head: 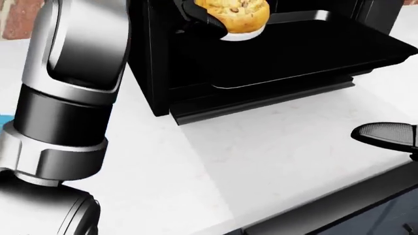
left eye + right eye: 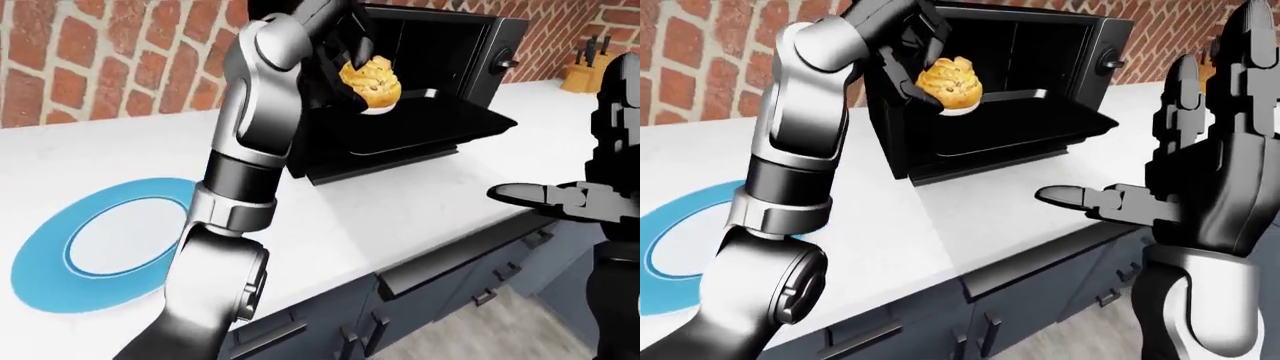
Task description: Place the scone on the tray of the toaster oven.
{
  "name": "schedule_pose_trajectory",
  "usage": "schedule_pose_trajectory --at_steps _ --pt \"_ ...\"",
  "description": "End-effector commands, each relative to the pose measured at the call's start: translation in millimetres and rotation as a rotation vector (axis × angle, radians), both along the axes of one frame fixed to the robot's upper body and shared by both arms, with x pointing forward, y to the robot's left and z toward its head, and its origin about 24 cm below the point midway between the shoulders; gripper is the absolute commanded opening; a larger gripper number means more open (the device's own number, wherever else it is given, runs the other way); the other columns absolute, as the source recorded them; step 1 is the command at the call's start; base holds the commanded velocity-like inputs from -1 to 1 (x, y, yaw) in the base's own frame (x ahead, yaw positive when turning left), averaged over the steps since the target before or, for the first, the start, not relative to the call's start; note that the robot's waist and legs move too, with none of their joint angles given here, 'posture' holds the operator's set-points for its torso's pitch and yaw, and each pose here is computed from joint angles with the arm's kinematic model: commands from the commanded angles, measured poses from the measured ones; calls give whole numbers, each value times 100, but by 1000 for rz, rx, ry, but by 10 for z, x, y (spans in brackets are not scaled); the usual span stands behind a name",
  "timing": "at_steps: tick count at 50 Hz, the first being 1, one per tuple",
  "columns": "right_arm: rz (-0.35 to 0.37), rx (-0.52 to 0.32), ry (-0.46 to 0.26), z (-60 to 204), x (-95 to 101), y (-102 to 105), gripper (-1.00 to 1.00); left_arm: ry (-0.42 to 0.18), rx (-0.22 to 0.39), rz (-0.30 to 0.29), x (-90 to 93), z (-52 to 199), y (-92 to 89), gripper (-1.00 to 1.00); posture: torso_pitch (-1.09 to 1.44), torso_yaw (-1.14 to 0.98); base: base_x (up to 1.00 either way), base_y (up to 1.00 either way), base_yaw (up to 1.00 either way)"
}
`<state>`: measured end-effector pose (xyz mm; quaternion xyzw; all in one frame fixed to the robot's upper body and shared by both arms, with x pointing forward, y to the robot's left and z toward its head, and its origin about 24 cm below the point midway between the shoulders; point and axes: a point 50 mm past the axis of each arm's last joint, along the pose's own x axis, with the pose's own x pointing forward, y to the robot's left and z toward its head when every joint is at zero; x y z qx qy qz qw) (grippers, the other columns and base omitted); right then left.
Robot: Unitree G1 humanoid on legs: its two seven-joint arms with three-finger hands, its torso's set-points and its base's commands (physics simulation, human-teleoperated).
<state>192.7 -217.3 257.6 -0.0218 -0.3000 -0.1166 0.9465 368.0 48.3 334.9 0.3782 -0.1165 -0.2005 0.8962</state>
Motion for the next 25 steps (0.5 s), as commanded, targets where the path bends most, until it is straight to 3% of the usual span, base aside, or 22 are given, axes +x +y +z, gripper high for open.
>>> schedule_pose_trajectory --at_steps 1,12,25 --pt "-5 -19 -57 81 -38 8 100 -104 -19 -17 -66 232 -24 -100 -21 -34 0 0 0" --pt "-8 -19 -57 94 -63 -26 100 -95 -25 -36 180 188 -88 -100 -21 -34 0 0 0" --pt "-13 -17 -54 62 -77 -22 100 -65 -23 -54 345 68 -137 -100 -21 -34 0 0 0"
